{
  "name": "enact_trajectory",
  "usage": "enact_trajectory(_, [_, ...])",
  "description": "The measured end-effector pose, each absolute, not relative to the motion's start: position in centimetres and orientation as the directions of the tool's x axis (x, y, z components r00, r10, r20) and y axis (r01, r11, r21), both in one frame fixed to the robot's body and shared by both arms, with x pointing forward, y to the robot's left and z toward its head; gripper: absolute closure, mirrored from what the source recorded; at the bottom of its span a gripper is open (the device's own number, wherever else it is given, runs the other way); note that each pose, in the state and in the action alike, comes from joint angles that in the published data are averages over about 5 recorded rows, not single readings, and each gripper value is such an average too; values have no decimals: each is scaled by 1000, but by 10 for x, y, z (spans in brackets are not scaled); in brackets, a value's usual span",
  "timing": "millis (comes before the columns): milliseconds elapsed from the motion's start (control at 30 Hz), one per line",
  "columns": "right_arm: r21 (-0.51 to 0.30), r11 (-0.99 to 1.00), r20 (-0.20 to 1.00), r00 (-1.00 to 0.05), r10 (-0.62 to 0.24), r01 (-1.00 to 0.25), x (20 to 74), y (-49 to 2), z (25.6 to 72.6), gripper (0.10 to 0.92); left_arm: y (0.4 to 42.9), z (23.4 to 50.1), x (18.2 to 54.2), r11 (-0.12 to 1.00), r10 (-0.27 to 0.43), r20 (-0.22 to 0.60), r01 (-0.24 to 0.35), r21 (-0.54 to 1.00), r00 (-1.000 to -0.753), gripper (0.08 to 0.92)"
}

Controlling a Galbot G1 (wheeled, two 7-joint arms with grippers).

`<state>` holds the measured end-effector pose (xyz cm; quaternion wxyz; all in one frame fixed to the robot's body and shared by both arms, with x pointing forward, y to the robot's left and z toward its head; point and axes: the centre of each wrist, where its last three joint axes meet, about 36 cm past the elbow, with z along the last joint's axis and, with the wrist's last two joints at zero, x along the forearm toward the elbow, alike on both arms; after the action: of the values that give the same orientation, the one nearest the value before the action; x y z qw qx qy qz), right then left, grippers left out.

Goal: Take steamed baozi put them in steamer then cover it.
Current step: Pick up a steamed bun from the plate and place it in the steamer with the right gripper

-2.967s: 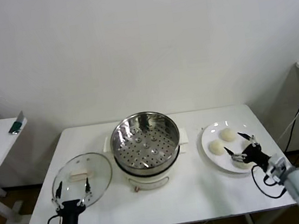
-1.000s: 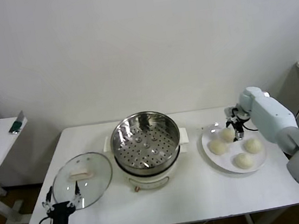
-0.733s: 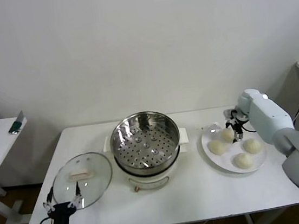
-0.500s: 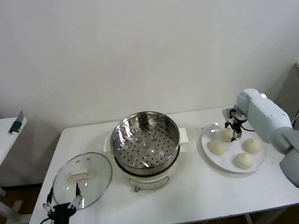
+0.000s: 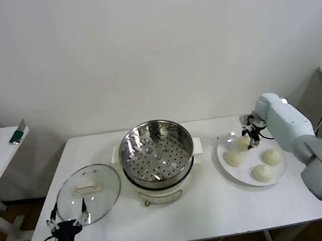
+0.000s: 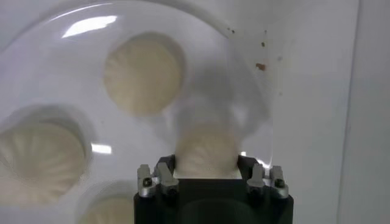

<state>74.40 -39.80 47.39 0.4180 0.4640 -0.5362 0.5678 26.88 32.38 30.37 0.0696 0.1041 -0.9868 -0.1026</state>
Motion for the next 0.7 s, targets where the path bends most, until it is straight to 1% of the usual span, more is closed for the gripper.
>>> enact_trajectory(167, [-247, -123, 969, -244, -39, -961, 752, -392, 506, 352, 325, 305, 265, 956, -221, 116, -192, 220, -968, 177])
enact_trajectory(300, [-274, -198, 962, -268, -59, -941, 761, -372, 543, 352, 327, 306, 262, 956, -225, 116, -197, 219, -967, 177])
enact_trajectory(533, [-328, -382, 945, -307, -116, -864, 774, -309, 625, 352, 327, 309, 257, 956, -226, 114, -198, 217, -967, 177])
enact_trajectory(700, [-352, -537, 935, -318, -159, -767, 773, -246, 683, 350, 326, 311, 255, 957, -221, 112, -193, 217, -969, 177])
